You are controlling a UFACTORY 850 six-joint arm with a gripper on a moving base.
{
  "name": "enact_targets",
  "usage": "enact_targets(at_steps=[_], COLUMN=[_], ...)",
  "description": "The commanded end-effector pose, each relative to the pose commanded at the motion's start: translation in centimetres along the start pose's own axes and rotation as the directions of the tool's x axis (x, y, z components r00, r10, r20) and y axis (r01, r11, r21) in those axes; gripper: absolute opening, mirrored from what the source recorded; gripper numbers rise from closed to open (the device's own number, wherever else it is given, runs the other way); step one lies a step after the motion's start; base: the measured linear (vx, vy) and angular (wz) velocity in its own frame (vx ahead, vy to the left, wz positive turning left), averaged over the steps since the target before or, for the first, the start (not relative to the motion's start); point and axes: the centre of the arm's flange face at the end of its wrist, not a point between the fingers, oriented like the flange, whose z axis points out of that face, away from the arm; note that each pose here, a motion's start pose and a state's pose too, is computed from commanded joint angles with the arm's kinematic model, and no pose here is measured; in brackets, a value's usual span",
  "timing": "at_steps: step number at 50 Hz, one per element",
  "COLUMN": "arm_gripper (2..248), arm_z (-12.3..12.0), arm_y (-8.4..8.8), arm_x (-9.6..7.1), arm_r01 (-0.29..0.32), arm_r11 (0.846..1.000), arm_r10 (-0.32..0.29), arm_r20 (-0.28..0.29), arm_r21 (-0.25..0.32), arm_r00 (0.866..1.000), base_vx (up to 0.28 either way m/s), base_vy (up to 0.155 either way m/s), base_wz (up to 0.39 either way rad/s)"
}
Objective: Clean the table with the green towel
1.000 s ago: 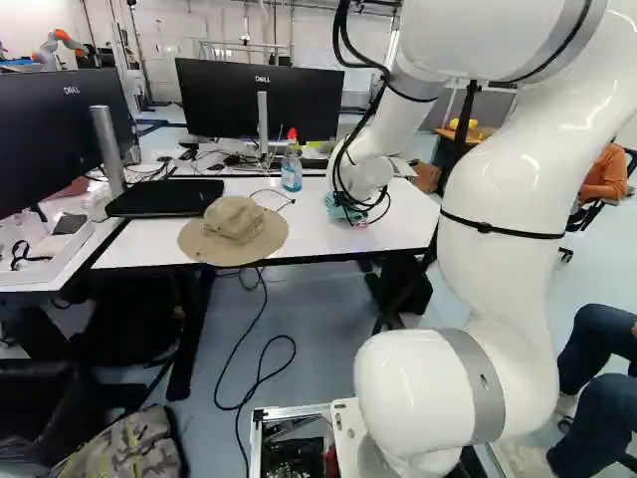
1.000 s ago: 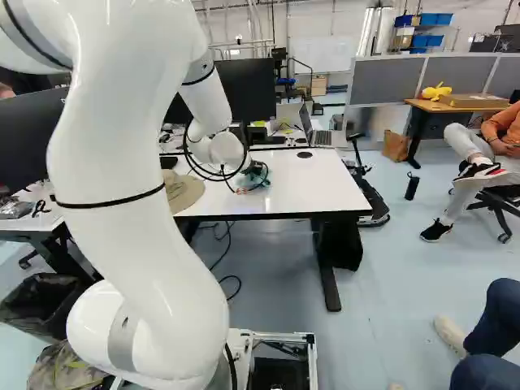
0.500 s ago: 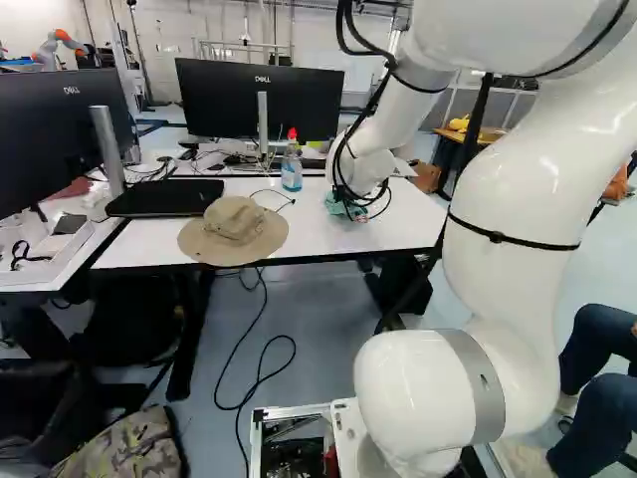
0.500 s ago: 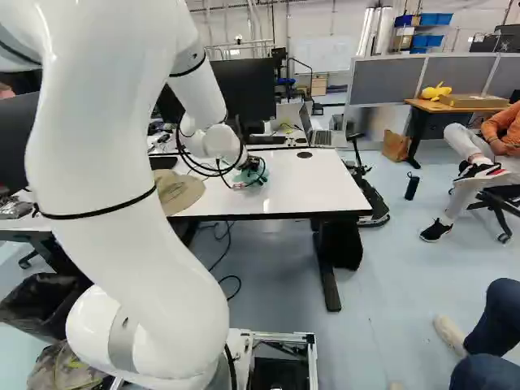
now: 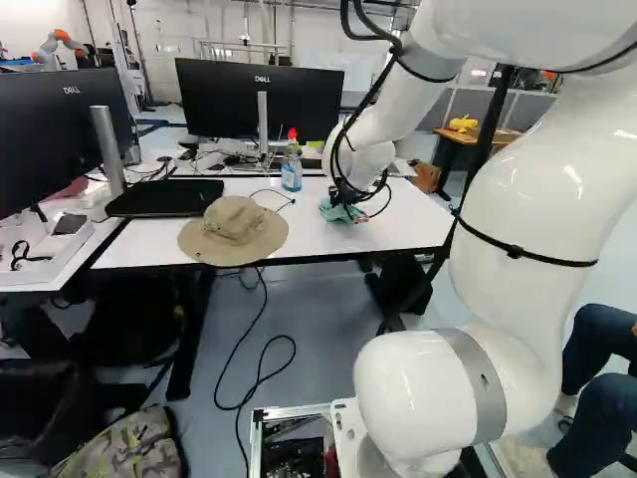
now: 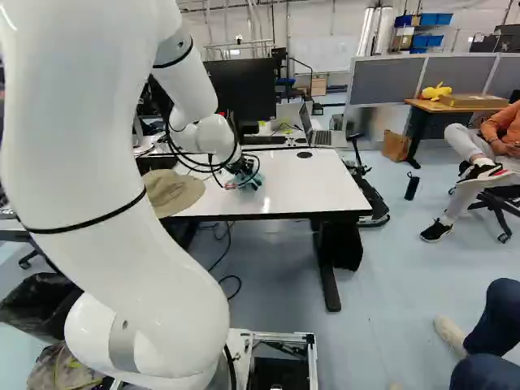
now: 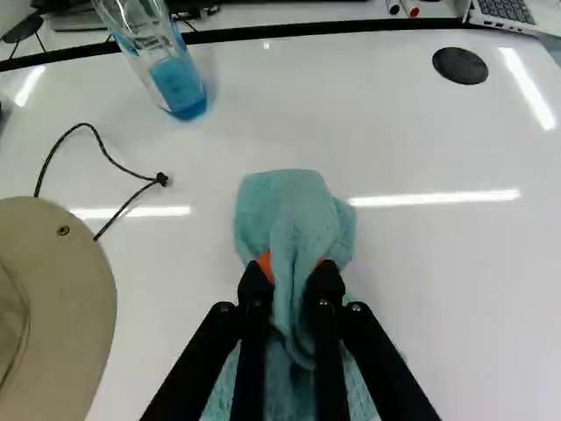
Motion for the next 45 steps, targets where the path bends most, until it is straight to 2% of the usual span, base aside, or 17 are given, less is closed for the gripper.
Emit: enact_targets(at_steps=[12,24,38,45], arm_gripper=[54,54,54,54], arm_z=[-1.5,-2.4,-2.4,-2.2], arm_y=[0.0,0.0,0.0,0.2], arm_x=[-0.6,-1.3,-1.4,-1.0], arm_r01=[0.000,0.000,0.000,-0.007], arm_r11=[1.000,1.000,1.000,1.000], arm_r10=[0.000,0.000,0.000,0.008], arm_r20=[0.087,0.174,0.186,0.163], arm_r21=[0.001,0.001,0.001,-0.002], arm_r00=[0.996,0.985,0.983,0.987], base_vx=[0.000,0.000,0.000,0.000], base_vy=[0.000,0.000,0.000,0.000], base_wz=[0.000,0.000,0.000,0.000])
